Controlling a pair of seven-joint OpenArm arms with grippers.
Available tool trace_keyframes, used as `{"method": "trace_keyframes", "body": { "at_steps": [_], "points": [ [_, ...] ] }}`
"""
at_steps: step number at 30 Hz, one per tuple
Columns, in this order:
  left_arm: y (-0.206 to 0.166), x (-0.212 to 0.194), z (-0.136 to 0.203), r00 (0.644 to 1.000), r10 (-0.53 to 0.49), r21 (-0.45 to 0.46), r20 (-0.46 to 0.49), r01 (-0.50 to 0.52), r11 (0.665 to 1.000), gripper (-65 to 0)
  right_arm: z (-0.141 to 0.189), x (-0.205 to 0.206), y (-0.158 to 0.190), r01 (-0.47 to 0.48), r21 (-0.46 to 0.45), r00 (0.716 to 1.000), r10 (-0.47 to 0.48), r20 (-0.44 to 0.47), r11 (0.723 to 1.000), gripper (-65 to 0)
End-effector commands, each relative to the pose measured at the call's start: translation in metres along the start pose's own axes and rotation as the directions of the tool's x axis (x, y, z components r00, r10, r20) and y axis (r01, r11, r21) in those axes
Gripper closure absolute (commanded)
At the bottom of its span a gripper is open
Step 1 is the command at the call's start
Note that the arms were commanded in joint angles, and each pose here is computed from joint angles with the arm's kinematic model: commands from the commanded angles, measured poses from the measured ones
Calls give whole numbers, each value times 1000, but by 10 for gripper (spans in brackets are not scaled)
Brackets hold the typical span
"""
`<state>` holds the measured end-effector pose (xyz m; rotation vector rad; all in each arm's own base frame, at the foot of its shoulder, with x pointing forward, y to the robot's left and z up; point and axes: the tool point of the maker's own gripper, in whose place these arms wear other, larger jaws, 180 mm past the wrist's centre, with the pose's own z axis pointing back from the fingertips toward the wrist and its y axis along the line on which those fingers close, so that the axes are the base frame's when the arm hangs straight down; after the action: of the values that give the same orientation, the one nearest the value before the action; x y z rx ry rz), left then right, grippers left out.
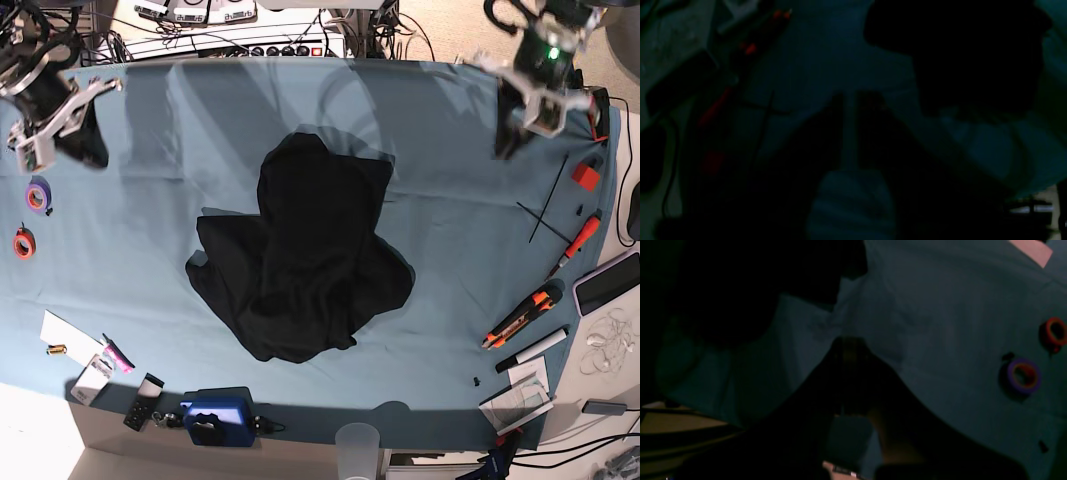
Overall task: Layout the t-shirt on the table in an organized manner, then fold the t-shirt properly
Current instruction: 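Move the right gripper over the crumpled black t-shirt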
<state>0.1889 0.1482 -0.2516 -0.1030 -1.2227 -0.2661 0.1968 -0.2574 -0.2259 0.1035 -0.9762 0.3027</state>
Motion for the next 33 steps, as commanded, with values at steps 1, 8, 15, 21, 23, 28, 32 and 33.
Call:
{"method": "trace_keyframes", "body": {
  "at_steps": [1, 8, 15, 21, 23, 28, 32, 33],
  "points": [
    [0, 10, 1, 999, -4, -2, 40, 4, 1000, -209, 2, 13, 0, -28, 0, 999, 28, 47, 1000, 0],
    [1, 13, 0, 999, -7, 1, 51, 7, 1000, -287, 2, 15, -7, -90, -48, 994, 93, 59, 995, -250],
    [4, 13, -2, 998, -36, 18, 45, 36, 999, -286, -14, 20, 7, -8, -9, 995, 9, 101, 1000, -251],
    [4, 13, -2, 998, -36, 18, 44, 36, 999, -287, -55, 25, 57, -67, 157, 989, 45, 137, 985, -251],
    [4, 13, -2, 998, -36, 17, 42, 36, 999, -286, -68, 24, 71, -107, 185, 987, 83, 137, 977, -251],
    [4, 12, -2, 998, -36, 17, 41, 36, 999, -286, -95, 22, 93, -215, 209, 973, 190, 133, 954, -252],
    [4, 12, -2, 998, -36, 17, 41, 35, 999, -286, -100, 19, 110, -238, 253, 969, 211, 131, 938, -346],
    [4, 12, -2, 998, -36, 17, 41, 35, 999, -286, -100, 17, 113, -241, 261, 968, 214, 129, 935, -359]
  ]
}}
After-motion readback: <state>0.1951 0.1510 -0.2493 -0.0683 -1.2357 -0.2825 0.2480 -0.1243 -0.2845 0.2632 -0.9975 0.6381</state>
